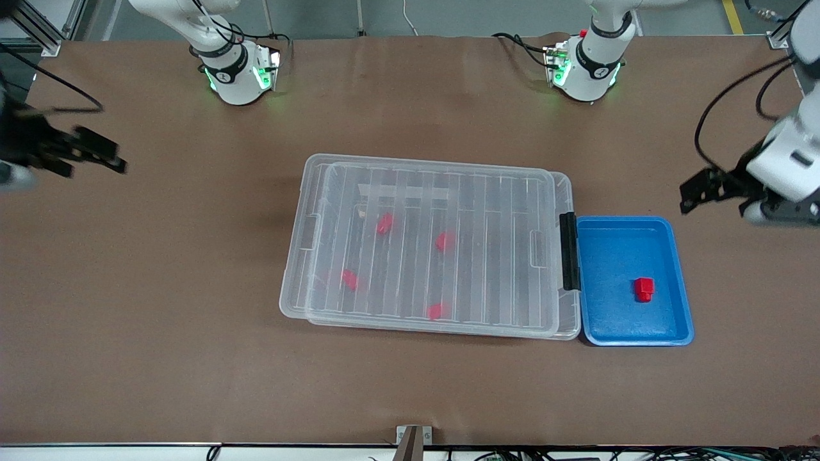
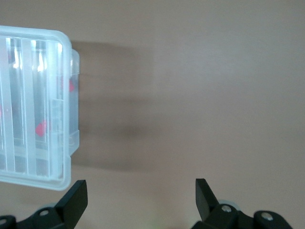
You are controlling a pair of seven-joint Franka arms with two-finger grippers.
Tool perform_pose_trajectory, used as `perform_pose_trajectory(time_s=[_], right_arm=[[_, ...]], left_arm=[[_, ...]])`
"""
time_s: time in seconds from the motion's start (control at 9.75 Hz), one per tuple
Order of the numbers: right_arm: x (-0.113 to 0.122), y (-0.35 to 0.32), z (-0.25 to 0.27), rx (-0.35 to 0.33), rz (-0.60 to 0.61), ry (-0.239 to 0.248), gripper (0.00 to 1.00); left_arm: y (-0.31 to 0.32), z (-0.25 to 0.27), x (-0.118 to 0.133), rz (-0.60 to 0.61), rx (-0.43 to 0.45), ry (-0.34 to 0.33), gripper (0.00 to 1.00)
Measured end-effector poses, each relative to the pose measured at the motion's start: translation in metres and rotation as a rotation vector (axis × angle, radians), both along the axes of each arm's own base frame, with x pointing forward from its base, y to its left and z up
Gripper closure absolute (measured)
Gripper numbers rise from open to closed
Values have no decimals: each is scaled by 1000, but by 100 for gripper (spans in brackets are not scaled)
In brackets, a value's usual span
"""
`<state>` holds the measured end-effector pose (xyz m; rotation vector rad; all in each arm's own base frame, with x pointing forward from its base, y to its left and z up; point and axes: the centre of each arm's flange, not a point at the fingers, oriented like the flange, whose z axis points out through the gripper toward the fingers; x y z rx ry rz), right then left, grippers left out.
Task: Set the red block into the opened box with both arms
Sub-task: 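Reach the left gripper to the red block while the right gripper reaches the lid, then grasp the red block with the left gripper while the right gripper grips the lid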
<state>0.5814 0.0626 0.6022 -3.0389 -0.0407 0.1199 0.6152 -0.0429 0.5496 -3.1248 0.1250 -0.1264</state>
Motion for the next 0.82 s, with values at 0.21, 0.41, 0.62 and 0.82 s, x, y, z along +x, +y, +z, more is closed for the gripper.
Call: perform_pose_trajectory(time_s=[0.21,0.41,0.62,0.82], right_arm=[[31,86,-73,3,-3,28,0],[46,132,-126,11,27,27,0],[54,140,-169,17,23,3,0],[50,145,-202,18,23,-15,0]], left_arm=[[32,-85,34,-1,3,14,0],[63,-158,57,-11,26,25,0],[67,-224,65,-18,22,56,0],[66,-282,60,-37,15,38,2]])
